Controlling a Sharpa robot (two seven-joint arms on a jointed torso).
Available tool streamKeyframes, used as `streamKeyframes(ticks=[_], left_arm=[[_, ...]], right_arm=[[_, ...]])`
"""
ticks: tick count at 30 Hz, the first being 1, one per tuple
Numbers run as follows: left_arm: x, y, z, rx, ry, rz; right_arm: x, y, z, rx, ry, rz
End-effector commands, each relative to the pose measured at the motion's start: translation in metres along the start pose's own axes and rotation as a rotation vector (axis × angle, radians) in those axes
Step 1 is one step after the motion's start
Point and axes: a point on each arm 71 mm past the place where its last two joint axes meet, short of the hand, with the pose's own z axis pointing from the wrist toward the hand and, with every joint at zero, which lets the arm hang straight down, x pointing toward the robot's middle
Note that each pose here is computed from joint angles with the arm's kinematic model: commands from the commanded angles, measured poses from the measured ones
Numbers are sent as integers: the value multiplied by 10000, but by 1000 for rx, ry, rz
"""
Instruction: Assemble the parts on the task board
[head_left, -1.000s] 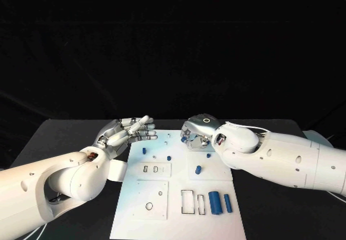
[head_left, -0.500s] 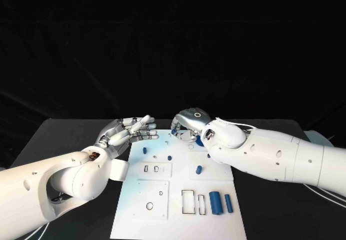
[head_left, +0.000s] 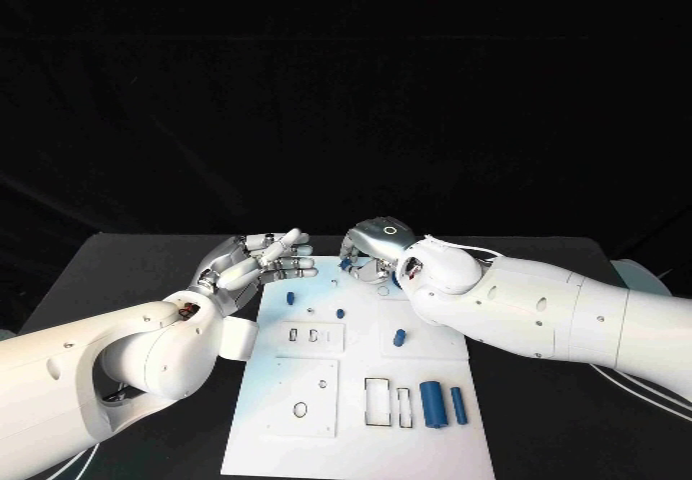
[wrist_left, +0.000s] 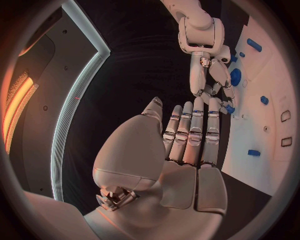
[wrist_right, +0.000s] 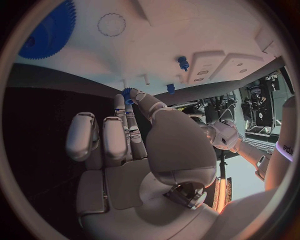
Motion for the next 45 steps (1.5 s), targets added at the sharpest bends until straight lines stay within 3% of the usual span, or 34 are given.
streamKeyframes(ticks=[1,18,45], left_arm=[[21,-26,7,17,10,-5],[40,-36,14,15,18,-7],[79,-37,45,16,25,-8]], right_arm=[[24,6,18,-3,16,1],[45,14,100,11,4,-5],[112,16,201,28,48,-11]])
